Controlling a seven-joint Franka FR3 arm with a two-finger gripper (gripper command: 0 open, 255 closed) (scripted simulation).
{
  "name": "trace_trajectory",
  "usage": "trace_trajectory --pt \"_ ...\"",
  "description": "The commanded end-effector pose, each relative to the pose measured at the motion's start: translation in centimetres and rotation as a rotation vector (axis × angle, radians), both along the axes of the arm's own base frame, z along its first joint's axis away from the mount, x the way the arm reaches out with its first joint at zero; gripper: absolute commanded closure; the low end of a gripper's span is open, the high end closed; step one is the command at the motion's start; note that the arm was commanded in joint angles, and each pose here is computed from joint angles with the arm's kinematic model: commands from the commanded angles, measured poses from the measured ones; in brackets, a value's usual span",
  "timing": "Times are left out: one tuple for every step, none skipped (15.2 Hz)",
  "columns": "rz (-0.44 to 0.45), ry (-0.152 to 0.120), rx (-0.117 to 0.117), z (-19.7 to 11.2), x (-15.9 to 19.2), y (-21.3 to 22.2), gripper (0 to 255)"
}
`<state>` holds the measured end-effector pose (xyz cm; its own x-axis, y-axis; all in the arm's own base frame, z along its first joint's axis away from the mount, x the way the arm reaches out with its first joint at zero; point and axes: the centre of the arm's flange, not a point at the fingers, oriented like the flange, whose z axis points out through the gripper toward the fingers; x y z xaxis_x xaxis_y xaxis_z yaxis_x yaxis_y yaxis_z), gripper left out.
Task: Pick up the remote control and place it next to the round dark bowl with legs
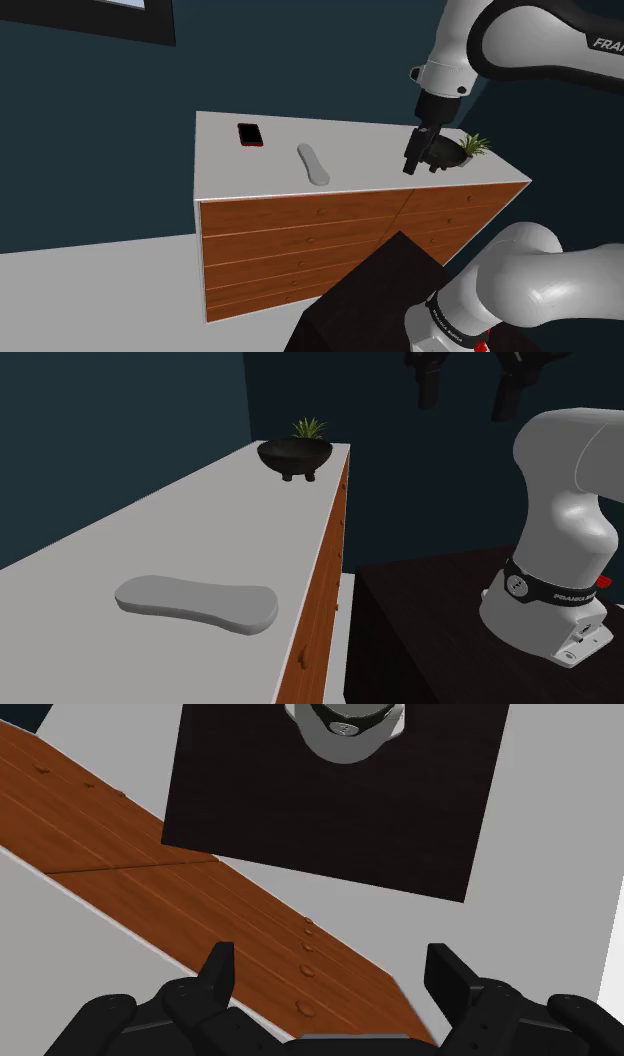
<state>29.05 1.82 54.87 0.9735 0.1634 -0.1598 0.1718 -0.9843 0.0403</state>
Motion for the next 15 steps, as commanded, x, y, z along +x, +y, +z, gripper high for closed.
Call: trace_trajectory --pt "0.000 0.000 0.000 0.0 0.0 0.0 0" --pt "-0.018 -0.006 0.002 -0.7 1.0 0.1 0" --pt "-0.036 -0.012 0.003 -1.4 2.0 0.1 0" --pt "-0.054 -0.017 0.005 -2.1 3.1 0.2 0" --pt "-0.072 -0.023 0.007 -2.8 4.1 0.2 0" --pt "-0.091 -0.029 0.008 -3.5 5.1 0.2 0" --pt "-0.109 -0.035 0.010 -4.2 6.2 0.2 0" --pt "-0.127 -0.040 0.012 -4.9 7.2 0.2 0" --pt "-0.145 -0.046 0.013 -5.6 8.3 0.2 0" --pt "-0.163 -0.052 0.015 -6.2 9.3 0.1 0" --pt "-0.181 -0.058 0.017 -6.9 10.4 0.0 0" --pt "-0.199 -0.063 0.018 -7.6 11.4 -0.1 0" --pt "-0.217 -0.069 0.020 -8.2 12.5 -0.2 0" --pt "-0.235 -0.075 0.022 -8.8 13.6 -0.3 0" --pt "-0.253 -0.081 0.024 -9.5 14.6 -0.5 0"
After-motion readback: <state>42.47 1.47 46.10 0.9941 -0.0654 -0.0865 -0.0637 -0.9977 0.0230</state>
